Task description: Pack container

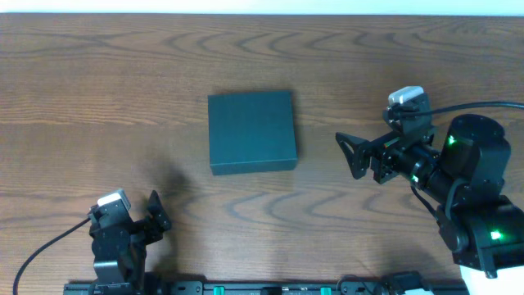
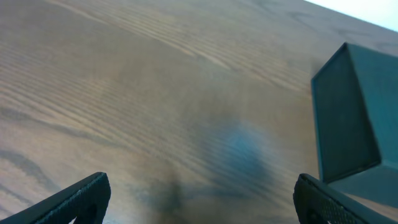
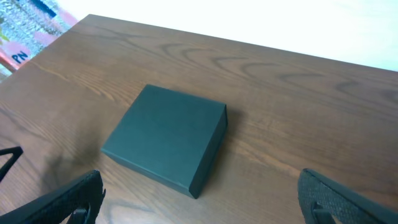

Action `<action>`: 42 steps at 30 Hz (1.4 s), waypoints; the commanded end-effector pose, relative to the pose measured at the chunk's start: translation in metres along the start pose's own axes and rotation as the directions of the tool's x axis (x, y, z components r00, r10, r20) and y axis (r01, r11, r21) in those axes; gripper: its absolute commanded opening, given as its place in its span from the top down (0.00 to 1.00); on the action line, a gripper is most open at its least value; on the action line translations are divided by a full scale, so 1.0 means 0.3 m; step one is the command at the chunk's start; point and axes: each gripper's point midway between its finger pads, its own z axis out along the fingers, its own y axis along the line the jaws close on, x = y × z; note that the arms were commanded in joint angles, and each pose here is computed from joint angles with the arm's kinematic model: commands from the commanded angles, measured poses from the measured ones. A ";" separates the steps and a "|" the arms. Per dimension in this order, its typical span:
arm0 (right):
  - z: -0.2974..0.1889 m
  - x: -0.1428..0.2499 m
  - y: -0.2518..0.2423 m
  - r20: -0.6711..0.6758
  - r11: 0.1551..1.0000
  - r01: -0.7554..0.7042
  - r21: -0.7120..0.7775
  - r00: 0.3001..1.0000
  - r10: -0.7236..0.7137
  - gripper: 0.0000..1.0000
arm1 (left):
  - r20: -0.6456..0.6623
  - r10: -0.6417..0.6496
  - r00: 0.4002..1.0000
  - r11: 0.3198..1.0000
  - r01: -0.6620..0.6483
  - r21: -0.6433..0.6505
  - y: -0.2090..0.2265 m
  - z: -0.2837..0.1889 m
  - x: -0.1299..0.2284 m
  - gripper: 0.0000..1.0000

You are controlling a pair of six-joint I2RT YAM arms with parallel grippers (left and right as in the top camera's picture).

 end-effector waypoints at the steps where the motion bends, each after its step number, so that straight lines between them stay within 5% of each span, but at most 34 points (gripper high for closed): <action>1: -0.006 -0.011 0.012 0.007 1.000 0.016 -0.011 1.000 -0.016 0.01 | -0.012 0.012 1.000 1.000 -0.012 -0.029 0.021 0.021 0.030 0.05; 8: -0.006 -0.011 0.012 0.007 1.000 0.016 -0.011 1.000 -0.016 0.01 | -0.054 0.016 0.998 0.999 -0.018 -0.033 0.031 0.078 0.105 0.05; 37: -0.069 -0.023 0.036 0.053 0.999 0.039 -0.006 0.998 -0.038 0.01 | -0.054 0.029 0.998 0.999 -0.030 -0.029 0.029 0.077 0.104 0.05; 42: -0.145 0.067 -0.085 0.027 0.964 0.089 0.249 0.995 -0.099 0.01 | -0.054 0.029 0.998 0.999 -0.030 -0.029 0.029 0.077 0.104 0.05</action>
